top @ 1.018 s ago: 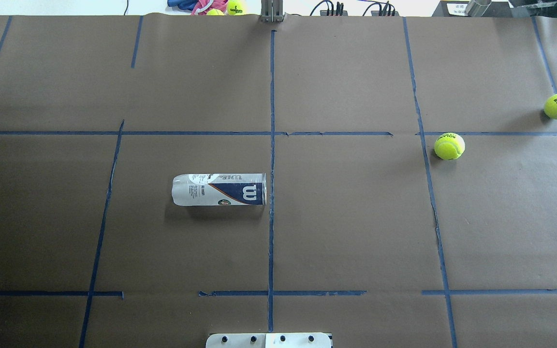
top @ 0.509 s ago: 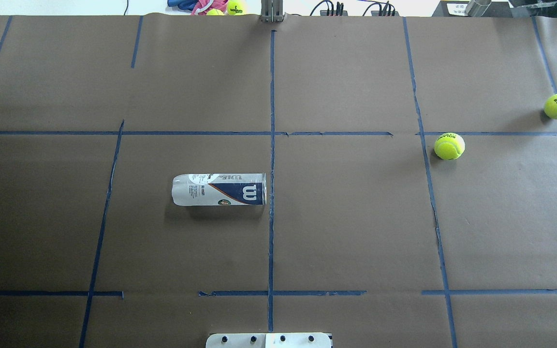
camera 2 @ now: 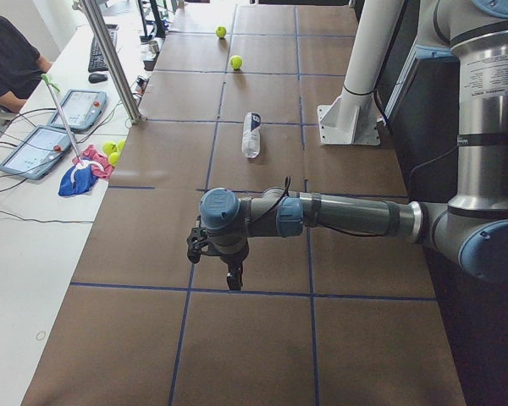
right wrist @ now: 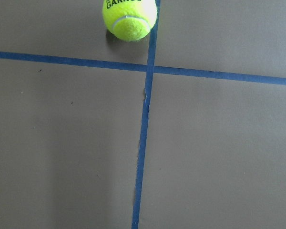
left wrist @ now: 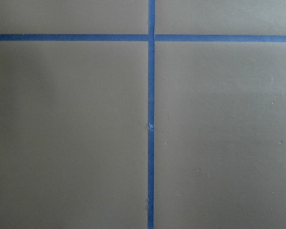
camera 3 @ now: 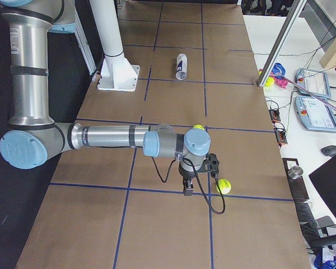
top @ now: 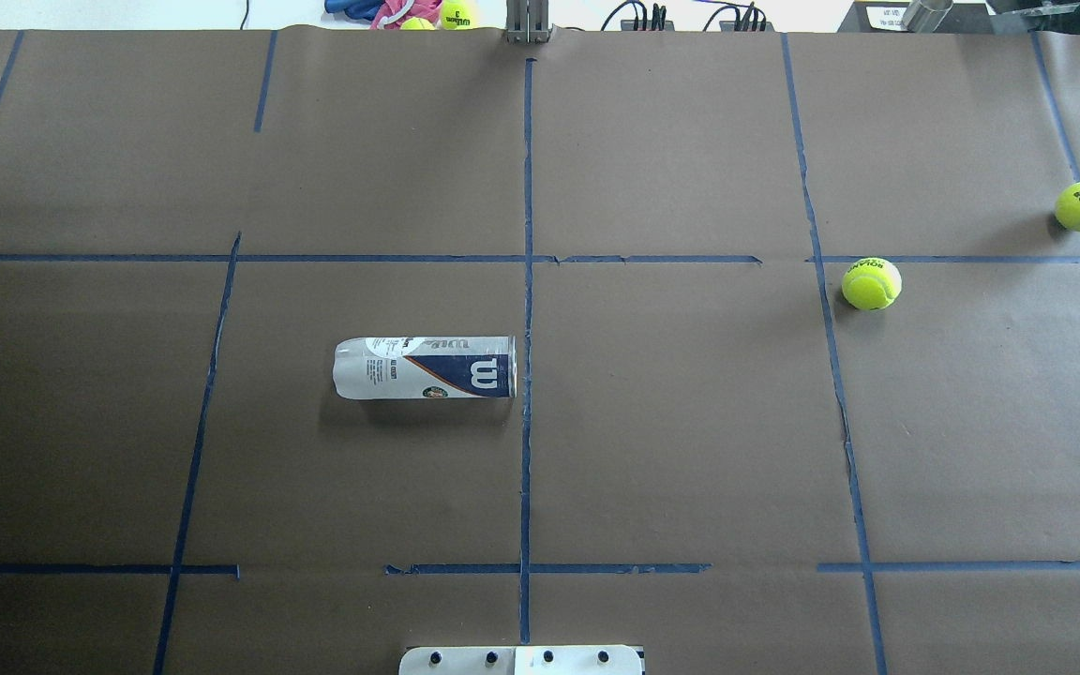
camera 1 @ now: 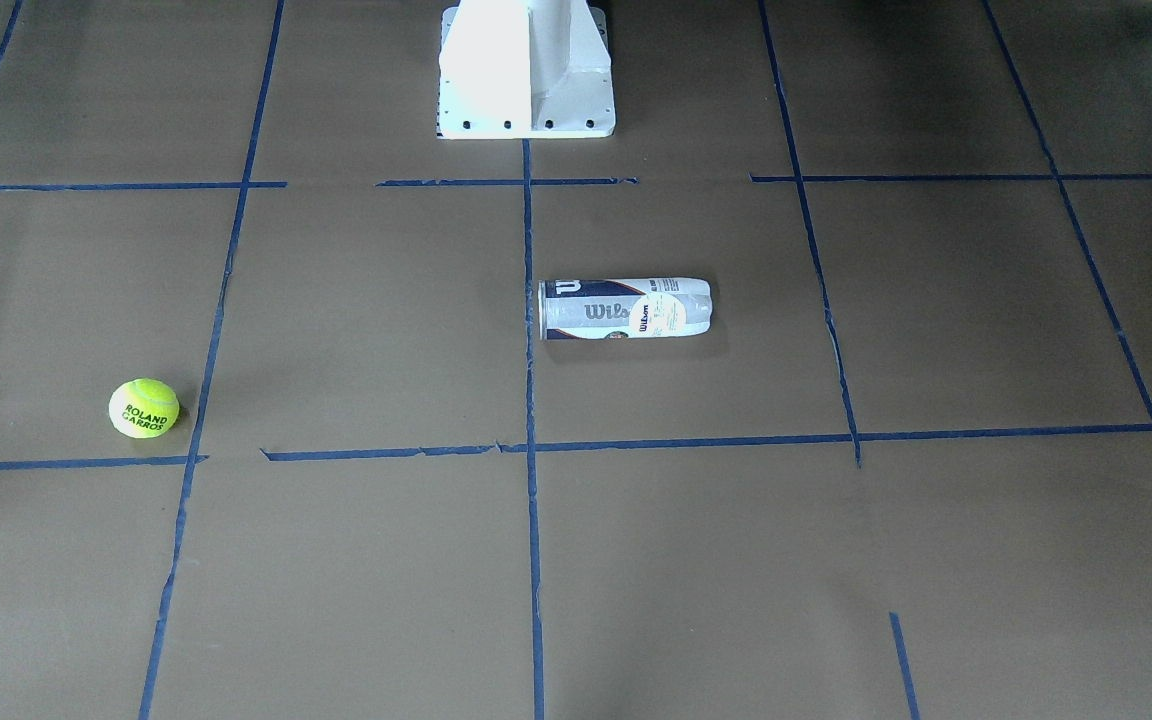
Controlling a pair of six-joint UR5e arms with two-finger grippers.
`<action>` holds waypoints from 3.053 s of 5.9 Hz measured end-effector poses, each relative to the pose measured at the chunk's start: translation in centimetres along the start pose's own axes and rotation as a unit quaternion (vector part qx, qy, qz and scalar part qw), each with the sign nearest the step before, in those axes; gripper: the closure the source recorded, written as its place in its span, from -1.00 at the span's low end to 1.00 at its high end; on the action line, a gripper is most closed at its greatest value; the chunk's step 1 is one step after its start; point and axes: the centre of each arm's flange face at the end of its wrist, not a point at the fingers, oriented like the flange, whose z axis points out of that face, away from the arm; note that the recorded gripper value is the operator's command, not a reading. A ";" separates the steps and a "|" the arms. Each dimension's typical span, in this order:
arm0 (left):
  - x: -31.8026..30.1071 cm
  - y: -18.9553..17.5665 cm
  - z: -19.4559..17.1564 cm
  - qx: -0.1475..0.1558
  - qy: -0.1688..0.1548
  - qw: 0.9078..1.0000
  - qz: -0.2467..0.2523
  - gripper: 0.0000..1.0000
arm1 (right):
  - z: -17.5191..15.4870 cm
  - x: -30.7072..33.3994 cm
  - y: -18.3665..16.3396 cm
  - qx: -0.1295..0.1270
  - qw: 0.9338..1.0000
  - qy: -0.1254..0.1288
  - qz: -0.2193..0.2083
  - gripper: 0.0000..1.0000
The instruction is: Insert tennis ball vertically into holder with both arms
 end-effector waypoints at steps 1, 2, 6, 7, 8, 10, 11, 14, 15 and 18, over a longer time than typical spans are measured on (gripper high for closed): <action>0.1 0.0 -0.1 0.001 0.000 1.000 0.001 -1.00 | 0.0 0.0 0.0 0.001 1.000 -0.001 0.001 -1.00; 0.3 0.1 -0.3 0.003 0.000 1.000 0.002 -1.00 | 0.0 -0.1 -0.1 0.001 1.000 -0.003 0.001 -1.00; 0.4 0.2 -0.3 0.003 0.000 1.000 0.002 -1.00 | 0.1 -0.5 -0.2 0.002 1.000 -0.005 -0.003 -1.00; 0.5 0.1 -0.4 0.004 0.000 1.000 0.003 -1.00 | 0.2 -0.5 -0.2 0.001 1.000 -0.006 -0.002 -1.00; 0.7 -0.1 -0.5 0.005 0.001 1.000 0.005 -1.00 | 0.2 -0.4 -0.2 0.001 1.000 -0.006 -0.002 -1.00; 0.6 -0.2 -0.1 0.002 0.005 1.000 0.005 -1.00 | 0.4 -0.5 -0.2 -0.002 1.000 -0.006 -0.002 -1.00; 0.6 0.0 0.0 0.002 0.006 1.000 0.007 -1.00 | 0.5 -0.6 -0.3 -0.002 1.000 -0.006 -0.005 -1.00; 4.1 -1.2 0.7 0.027 0.007 0.996 0.079 -1.00 | 0.1 -1.9 -0.5 0.004 1.000 -0.015 -0.020 -1.00; 7.8 -2.5 2.0 0.034 0.011 0.990 0.139 -1.00 | 0.1 -2.4 -0.6 0.004 1.000 -0.021 -0.023 -1.00; 21.6 -8.1 1.0 0.088 0.039 0.952 0.291 -1.00 | 0.8 -6.0 -1.5 -0.004 0.998 -0.025 -0.059 -1.00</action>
